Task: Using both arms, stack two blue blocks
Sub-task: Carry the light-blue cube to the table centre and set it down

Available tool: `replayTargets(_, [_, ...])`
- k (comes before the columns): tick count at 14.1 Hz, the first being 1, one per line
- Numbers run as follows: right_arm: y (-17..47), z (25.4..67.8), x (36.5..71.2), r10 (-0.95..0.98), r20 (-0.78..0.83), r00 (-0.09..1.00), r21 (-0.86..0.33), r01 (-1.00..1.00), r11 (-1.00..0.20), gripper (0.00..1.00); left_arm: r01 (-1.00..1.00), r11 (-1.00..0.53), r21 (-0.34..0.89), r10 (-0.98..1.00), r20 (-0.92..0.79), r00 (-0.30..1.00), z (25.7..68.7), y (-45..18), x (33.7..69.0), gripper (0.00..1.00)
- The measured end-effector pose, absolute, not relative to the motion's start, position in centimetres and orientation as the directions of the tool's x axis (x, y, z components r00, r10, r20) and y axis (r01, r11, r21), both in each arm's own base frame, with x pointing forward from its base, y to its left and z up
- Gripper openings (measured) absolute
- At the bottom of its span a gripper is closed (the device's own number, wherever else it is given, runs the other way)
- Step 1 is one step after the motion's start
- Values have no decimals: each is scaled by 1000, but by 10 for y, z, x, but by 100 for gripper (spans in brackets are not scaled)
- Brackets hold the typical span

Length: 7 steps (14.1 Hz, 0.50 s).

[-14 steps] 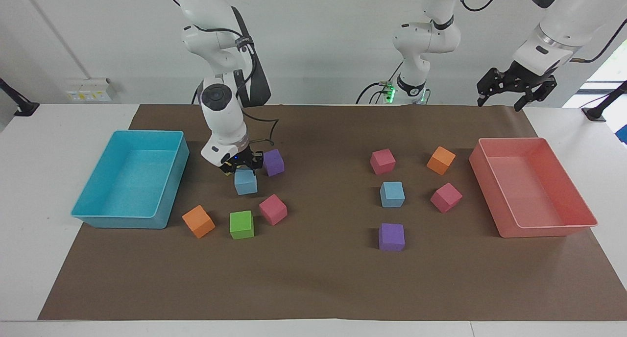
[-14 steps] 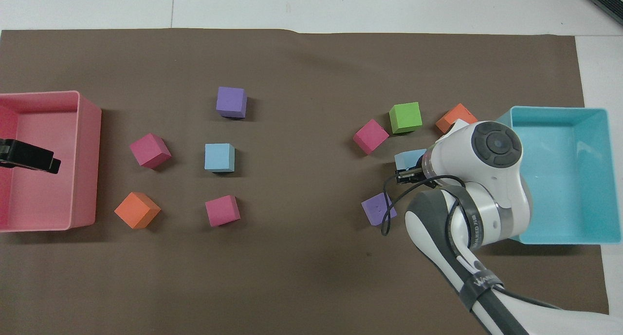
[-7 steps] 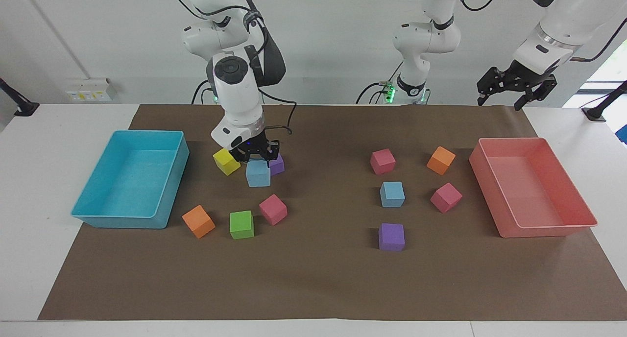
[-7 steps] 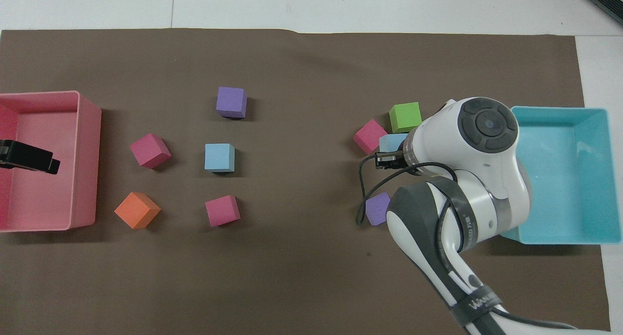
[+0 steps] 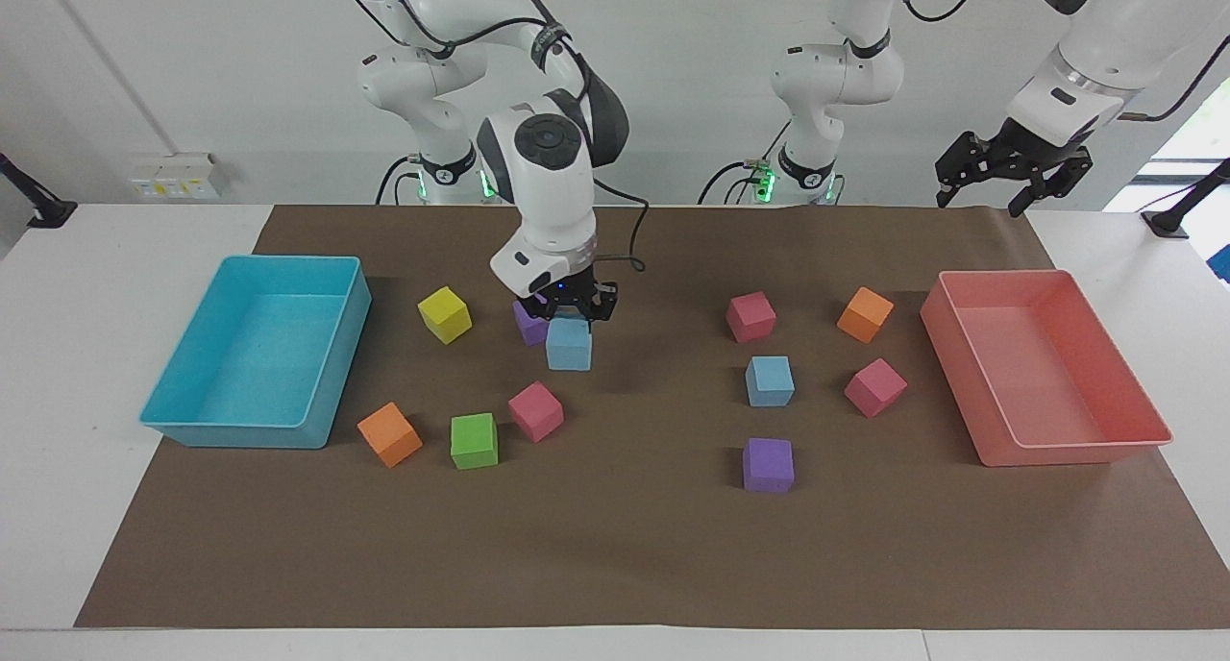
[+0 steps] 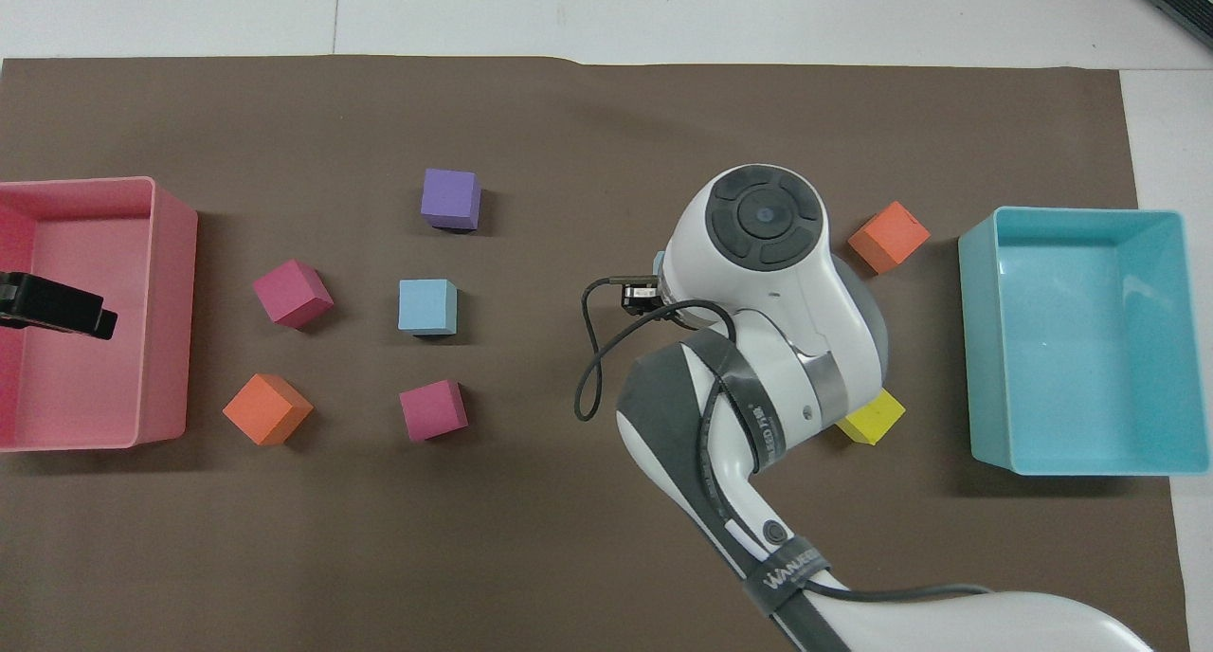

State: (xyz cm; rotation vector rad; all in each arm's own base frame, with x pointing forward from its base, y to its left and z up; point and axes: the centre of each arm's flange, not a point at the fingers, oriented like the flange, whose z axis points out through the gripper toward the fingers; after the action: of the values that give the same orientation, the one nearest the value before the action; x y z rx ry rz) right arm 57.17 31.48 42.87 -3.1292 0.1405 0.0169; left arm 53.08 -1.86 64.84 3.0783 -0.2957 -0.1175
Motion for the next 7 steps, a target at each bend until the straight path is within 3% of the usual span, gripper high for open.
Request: replayTargets(7, [401,366,564,-71,-32,997,-2,-71,-997,48,-179,-982,54,-182,-71,981,648,-14,531,100])
